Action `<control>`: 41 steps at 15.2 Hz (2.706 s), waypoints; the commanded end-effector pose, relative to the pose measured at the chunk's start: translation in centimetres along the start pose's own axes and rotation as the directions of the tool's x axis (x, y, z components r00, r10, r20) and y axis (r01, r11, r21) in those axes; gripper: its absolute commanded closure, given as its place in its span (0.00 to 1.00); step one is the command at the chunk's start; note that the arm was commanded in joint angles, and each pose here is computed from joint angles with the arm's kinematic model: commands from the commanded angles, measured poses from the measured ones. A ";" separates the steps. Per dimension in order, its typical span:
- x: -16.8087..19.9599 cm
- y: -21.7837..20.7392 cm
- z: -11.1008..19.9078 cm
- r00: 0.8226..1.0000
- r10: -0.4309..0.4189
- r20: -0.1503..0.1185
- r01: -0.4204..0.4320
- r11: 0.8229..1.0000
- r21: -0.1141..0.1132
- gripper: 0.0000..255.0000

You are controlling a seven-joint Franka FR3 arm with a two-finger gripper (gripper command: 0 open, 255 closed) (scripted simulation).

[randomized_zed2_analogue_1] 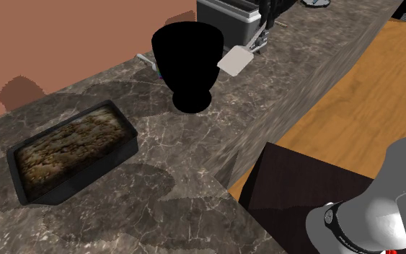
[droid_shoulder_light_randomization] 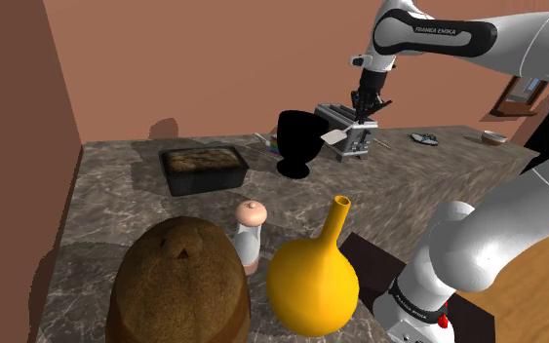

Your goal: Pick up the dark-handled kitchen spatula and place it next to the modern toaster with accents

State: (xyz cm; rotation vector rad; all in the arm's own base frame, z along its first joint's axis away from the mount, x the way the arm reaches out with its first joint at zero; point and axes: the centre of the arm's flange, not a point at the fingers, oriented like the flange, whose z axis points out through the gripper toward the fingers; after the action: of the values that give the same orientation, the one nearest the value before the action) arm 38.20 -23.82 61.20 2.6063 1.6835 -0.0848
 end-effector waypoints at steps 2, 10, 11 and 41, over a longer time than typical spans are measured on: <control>-3.8 -0.3 0.0 1.000 -0.001 0.000 0.001 1.000 0.000 1.00; -11.9 -0.6 1.6 1.000 -0.001 0.000 0.001 1.000 0.000 1.00; -11.9 -0.6 2.1 1.000 -0.001 0.000 0.001 1.000 0.000 1.00; -10.8 -0.7 17.9 1.000 -0.001 0.000 0.001 1.000 0.000 1.00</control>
State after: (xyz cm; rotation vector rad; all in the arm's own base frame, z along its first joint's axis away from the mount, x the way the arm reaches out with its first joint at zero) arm 32.68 -34.41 44.49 2.6059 1.6850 -0.0852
